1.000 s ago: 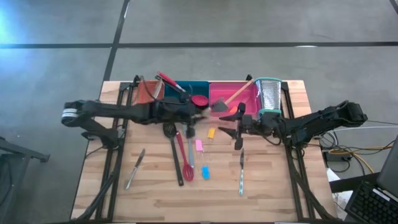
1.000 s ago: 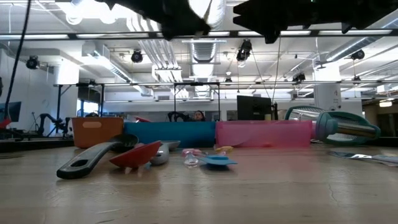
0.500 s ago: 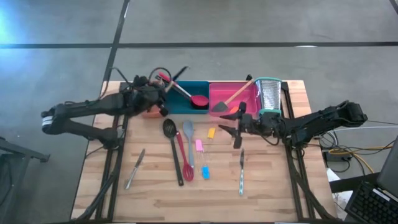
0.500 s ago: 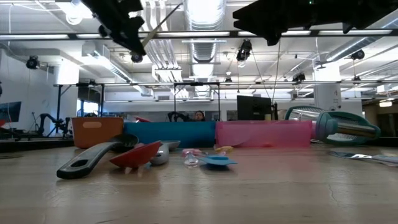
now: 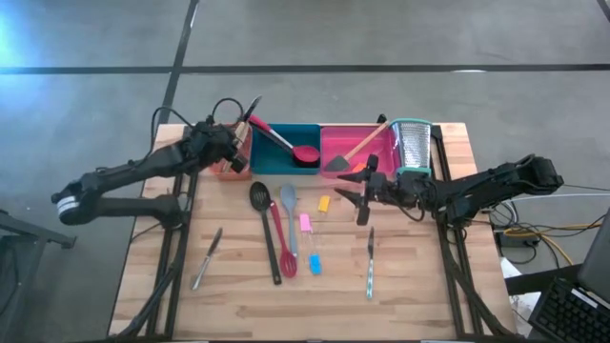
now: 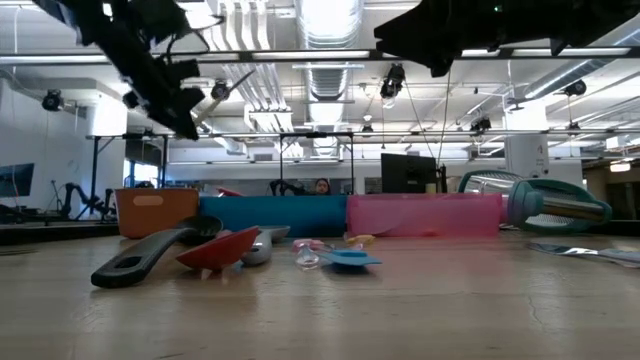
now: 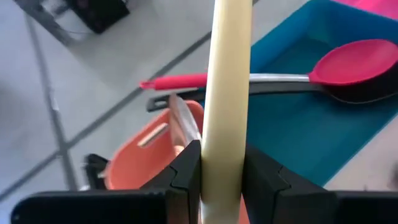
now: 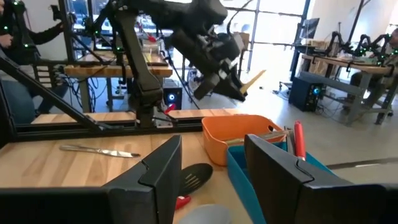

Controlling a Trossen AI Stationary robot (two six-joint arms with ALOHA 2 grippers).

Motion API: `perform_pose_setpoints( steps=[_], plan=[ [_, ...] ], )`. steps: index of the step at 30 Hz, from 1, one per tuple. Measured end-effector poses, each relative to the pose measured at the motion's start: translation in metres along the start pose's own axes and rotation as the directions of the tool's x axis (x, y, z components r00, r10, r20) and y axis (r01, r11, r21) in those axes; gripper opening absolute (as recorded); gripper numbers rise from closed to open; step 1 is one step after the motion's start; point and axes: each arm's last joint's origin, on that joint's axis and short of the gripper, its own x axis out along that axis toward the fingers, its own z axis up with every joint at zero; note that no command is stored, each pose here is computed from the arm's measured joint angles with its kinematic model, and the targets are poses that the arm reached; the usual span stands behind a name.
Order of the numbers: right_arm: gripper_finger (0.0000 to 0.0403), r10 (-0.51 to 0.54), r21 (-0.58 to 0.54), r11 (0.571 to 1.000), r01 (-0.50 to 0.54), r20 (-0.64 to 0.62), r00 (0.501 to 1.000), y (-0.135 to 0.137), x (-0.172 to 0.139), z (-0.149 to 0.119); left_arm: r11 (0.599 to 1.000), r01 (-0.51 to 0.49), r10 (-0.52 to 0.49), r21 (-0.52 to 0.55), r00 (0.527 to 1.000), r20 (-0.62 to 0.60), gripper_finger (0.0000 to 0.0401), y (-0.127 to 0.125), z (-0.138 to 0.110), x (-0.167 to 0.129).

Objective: Pick & Place Kitchen Items
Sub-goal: Put the yellow knife into the orange bin

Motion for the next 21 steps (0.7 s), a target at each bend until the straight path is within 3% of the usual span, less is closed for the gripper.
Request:
perform_pose_setpoints(
  steps=[4,8,13,21],
  plan=[
    [0.0168,-0.002,0.012,1.0,0.002,0.0,1.0,0.0,0.0,0.0,0.998,0.053,-0.054,-0.045,0.998,-0.026,0.0084,0.009,-0.017,0.019],
    [0.0169,-0.001,0.015,1.0,0.001,-0.009,1.0,0.0,0.0,-0.001,0.997,0.025,-0.029,-0.068,0.997,-0.068,0.0084,0.018,-0.035,0.031],
    [0.0162,-0.001,0.013,1.0,0.002,-0.017,1.0,0.0,0.0,-0.002,0.99,0.06,-0.073,-0.124,0.992,-0.102,0.0084,0.024,-0.056,0.043],
    [0.0162,-0.004,0.013,1.0,0.004,-0.018,1.0,0.0,0.0,-0.002,0.984,0.028,-0.059,-0.179,0.984,-0.166,0.0084,0.03,-0.075,0.056]
  ],
)
